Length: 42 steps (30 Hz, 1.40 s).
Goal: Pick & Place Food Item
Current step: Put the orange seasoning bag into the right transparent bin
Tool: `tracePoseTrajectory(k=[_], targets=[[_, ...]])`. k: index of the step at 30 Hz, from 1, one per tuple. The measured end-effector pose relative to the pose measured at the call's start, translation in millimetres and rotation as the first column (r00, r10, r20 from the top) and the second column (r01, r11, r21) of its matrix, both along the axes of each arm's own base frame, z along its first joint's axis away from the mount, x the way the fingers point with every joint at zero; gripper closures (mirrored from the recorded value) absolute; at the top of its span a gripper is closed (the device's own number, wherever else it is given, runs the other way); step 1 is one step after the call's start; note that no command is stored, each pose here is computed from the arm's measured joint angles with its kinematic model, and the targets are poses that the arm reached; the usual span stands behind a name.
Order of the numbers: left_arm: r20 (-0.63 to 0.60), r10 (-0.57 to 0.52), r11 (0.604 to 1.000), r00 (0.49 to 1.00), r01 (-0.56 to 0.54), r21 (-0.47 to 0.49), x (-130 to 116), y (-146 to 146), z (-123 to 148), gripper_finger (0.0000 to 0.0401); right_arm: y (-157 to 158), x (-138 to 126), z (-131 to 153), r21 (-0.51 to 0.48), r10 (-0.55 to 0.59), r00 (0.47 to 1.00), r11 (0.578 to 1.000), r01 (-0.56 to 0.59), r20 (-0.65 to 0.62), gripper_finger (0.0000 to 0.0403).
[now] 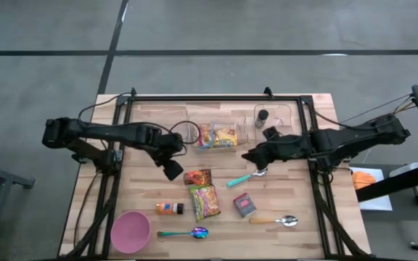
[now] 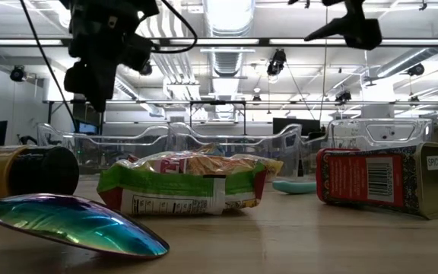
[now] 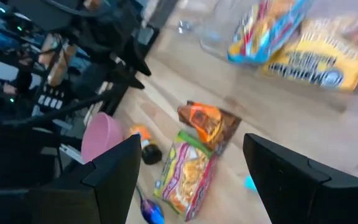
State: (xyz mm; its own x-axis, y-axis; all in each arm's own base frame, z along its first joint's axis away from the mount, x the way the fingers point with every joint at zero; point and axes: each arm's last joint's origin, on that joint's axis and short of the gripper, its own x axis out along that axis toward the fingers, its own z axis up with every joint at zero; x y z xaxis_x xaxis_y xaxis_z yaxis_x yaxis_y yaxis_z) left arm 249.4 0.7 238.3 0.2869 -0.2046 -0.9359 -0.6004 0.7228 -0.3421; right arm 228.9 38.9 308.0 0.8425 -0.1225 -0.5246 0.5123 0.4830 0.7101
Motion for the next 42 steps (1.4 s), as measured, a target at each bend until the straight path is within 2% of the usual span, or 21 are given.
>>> tracePoseTrajectory(k=[8,13,19,22,30,33,42], targets=[[-0.041,0.012,1.0,0.999,-0.013,-0.004,-5.5,-7.2,-16.1,0.0292,5.2,25.1,-18.9,0.02,-0.017,0.999,1.0,0.017,-0.029,0.0125],[-0.011,0.039,0.999,0.999,-0.04,-0.004,-5.0,-9.8,-29.3,0.0334,6.5,33.5,-28.7,-0.006,-0.019,0.998,1.0,0.019,-0.062,0.0125],[0.034,0.014,0.999,0.999,-0.016,0.044,-3.4,-12.5,-35.2,0.0393,7.5,38.2,-36.1,-0.01,-0.027,0.995,1.0,0.026,-0.092,0.0125],[0.063,0.001,0.999,0.998,-0.004,0.04,-1.2,-12.9,-38.3,0.0396,7.7,39.4,-38.0,-0.008,-0.031,0.995,1.0,0.03,-0.098,0.0125],[-0.05,-0.019,1.0,0.999,0.02,0.022,7.7,-19.3,-66.0,0.0399,9.2,46.6,-49.7,-0.019,-0.032,0.989,0.999,0.03,-0.142,0.0125],[-0.058,-0.029,0.999,0.998,0.031,0.027,12.8,-20.9,-71.8,0.0399,9.6,48.7,-53.4,-0.019,-0.035,0.987,0.999,0.033,-0.156,0.0125],[0.056,-0.007,1.0,0.998,0.006,0.024,26.4,-21.3,-71.5,0.04,10.1,51.4,-63.9,-0.009,-0.057,0.976,0.998,0.057,-0.209,0.0125]])
